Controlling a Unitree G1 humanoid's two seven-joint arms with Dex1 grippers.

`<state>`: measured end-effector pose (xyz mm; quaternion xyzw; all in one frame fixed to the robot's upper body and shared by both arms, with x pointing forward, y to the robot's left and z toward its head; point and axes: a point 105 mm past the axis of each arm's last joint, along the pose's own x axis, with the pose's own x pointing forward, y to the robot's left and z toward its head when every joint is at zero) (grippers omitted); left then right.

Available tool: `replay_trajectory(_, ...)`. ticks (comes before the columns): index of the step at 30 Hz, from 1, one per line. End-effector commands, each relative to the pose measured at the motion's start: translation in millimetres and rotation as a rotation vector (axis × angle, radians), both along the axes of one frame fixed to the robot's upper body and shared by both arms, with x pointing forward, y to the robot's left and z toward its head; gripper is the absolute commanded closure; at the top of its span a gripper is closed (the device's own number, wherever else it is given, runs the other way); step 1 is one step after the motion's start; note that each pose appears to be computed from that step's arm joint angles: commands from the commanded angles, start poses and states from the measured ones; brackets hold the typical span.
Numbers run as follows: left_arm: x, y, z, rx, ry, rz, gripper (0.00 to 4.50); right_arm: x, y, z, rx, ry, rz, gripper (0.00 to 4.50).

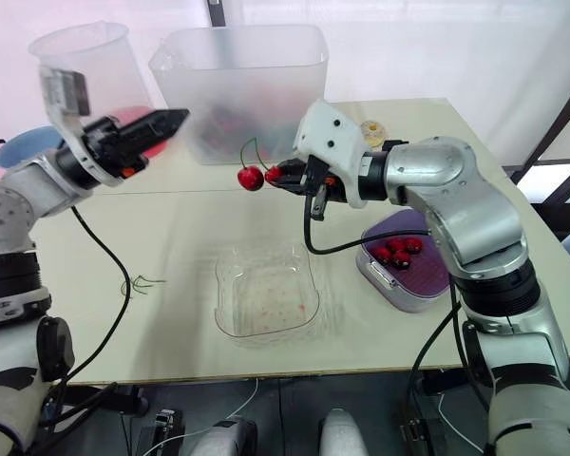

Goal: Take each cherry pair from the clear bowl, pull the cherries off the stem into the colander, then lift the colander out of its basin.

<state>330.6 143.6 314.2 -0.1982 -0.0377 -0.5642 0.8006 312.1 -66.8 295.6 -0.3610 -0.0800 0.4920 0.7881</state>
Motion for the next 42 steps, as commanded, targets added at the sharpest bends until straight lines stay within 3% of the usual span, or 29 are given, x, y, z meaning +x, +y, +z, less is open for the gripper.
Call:
replay_trajectory(1, -11, -15, 7, 0.079, -0.06, -0.056, 0.0, -3, 0, 7, -0.056, -0.107, 0.007, 3.94)
replay_trajectory(4, -7, -23, -2, 0.168, -0.073, -0.044, 0.0, -6, 5, 5, -0.112, -0.165, 0.049, 3.94)
replay_trajectory(13, -12, -39, -7, 0.204, -0.084, -0.106, 0.0, -11, 13, -2, -0.158, -0.195, 0.102, 3.94)
replay_trajectory(17, -12, -42, -9, 0.212, -0.091, -0.102, 1.19, -13, 16, -1, -0.152, -0.198, 0.113, 3.98)
replay_trajectory(29, -18, -49, -13, 0.229, -0.083, -0.138, 1.19, -12, 17, -1, -0.151, -0.2, 0.116, 3.98)
replay_trajectory(32, -17, -50, -14, 0.232, -0.083, -0.136, 2.04, -13, 17, 0, -0.151, -0.2, 0.119, 3.98)
replay_trajectory(34, -19, -51, -15, 0.238, -0.082, -0.141, 2.91, -14, 18, 0, -0.146, -0.199, 0.123, 3.98)
replay_trajectory(36, -19, -51, -16, 0.24, -0.079, -0.141, 4.08, -14, 19, 1, -0.143, -0.198, 0.126, 3.98)
replay_trajectory(37, -18, -50, -16, 0.24, -0.076, -0.14, 4.41, -14, 19, 1, -0.142, -0.198, 0.126, 3.98)
replay_trajectory(42, -17, -49, -17, 0.248, -0.074, -0.136, 4.41, -15, 20, 4, -0.136, -0.2, 0.127, 3.98)
